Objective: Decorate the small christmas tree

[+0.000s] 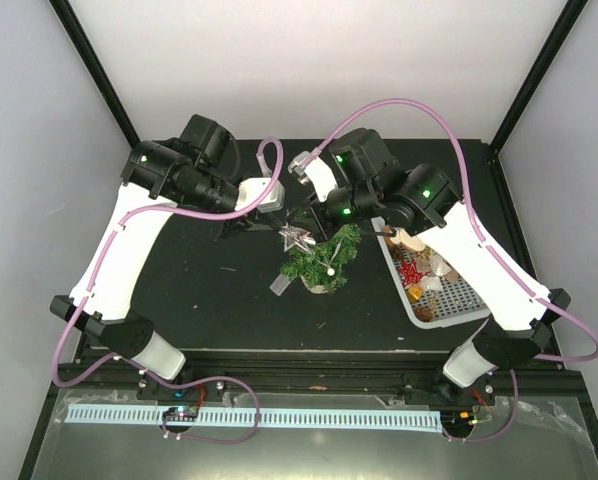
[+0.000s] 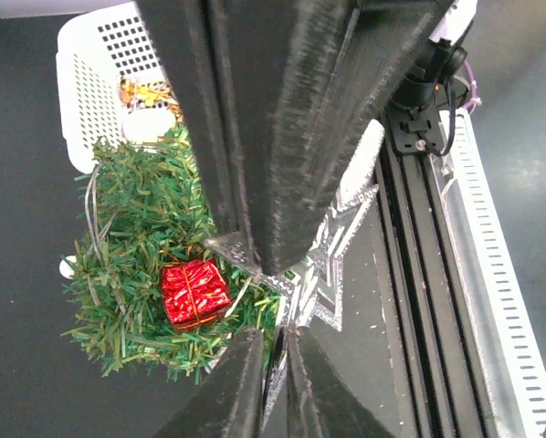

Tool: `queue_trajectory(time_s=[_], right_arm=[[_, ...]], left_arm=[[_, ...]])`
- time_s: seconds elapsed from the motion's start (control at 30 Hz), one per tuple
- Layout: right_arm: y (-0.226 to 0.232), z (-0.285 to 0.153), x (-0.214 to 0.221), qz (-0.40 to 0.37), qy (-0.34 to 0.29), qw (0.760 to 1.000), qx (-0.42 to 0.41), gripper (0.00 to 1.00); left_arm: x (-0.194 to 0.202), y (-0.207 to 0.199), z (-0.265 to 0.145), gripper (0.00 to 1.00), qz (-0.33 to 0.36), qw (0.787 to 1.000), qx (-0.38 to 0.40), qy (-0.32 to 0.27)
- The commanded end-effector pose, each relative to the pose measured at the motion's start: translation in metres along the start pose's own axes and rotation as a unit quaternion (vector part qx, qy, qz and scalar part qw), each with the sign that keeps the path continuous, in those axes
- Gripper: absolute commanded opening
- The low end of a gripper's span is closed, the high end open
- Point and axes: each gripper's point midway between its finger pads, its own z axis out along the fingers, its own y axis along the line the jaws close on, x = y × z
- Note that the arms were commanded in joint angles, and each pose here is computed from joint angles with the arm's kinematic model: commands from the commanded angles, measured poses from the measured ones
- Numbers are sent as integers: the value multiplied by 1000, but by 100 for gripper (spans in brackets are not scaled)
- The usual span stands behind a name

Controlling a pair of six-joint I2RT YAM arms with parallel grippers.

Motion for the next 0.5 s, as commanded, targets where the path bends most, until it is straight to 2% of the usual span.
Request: queue_trajectory(time_s=[0.0,0.2,0.33,0.47], right_arm=[[-4,-4,-6,-4,-14,1000,25,1],[-14,-14,-13,0,-35,997,62,1],[-17,-20,-19,3,-58,995,75,1],[-24,-34,-32,10,-89,990,107,1]], left_arm=[[-6,19,-4,13,-31,999,-16,-12],[-8,33,-19,30,-65,997,-32,-38],[-8,36,-26,36,-81,995,-37,-52],[-14,41,-46,47,-102,989,-49,-95]])
